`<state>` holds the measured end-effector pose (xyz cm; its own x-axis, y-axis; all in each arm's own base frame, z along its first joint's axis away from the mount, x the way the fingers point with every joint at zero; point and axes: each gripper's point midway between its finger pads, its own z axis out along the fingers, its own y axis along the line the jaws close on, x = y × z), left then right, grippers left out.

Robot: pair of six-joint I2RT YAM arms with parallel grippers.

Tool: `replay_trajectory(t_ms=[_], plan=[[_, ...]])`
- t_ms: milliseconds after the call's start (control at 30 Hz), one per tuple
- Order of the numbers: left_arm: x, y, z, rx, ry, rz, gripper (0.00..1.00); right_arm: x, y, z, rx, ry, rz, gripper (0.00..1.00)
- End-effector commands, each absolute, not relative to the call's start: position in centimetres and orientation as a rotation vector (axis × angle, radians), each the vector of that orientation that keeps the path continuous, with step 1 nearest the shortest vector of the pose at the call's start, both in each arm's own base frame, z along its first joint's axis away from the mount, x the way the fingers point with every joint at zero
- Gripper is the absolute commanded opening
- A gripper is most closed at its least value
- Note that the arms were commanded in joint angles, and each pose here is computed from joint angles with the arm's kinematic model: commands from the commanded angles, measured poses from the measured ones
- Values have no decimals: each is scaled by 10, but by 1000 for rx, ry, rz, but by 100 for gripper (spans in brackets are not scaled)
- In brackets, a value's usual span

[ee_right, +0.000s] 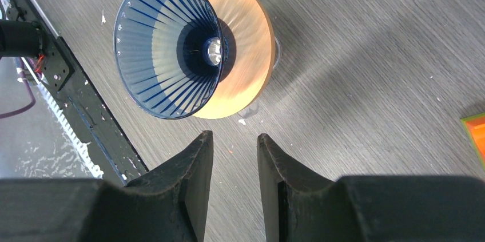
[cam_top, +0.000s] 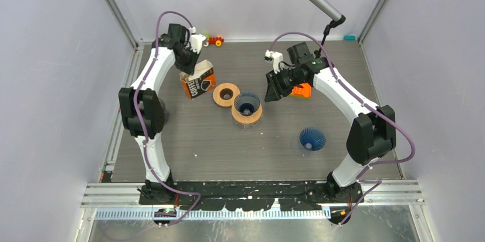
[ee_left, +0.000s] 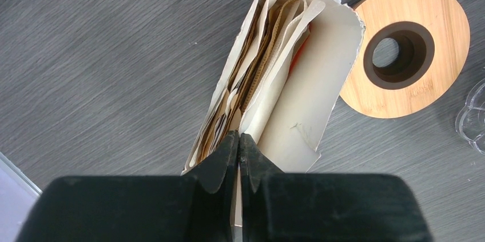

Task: Place the coffee filter in the dripper
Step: Pick up the coffee filter from the coffee filter holder.

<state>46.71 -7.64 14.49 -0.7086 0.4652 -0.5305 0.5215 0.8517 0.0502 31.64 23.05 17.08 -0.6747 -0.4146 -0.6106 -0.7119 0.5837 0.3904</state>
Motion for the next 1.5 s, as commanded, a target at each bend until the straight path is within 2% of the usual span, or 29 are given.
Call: replay_trajectory(t_ms=[0, 533, 967, 1033, 1200, 1467], plan=[[471, -78, 190, 715, 2380, -117, 5, 323, 234, 183, -920, 2303, 875, 39], [463, -79, 224, 697, 2310, -116, 0, 324, 234, 181, -918, 2311, 872, 39], [457, -79, 224, 705, 2311, -122, 0, 325, 233, 179, -916, 2320, 869, 39], [455, -79, 222, 708, 2317, -126, 1, 325, 233, 179, -917, 2319, 869, 39], [452, -79, 213, 718, 2341, -131, 11, 324, 233, 179, -918, 2321, 868, 39], [456, -80, 203, 722, 2364, -139, 13, 324, 233, 179, -919, 2320, 865, 39]])
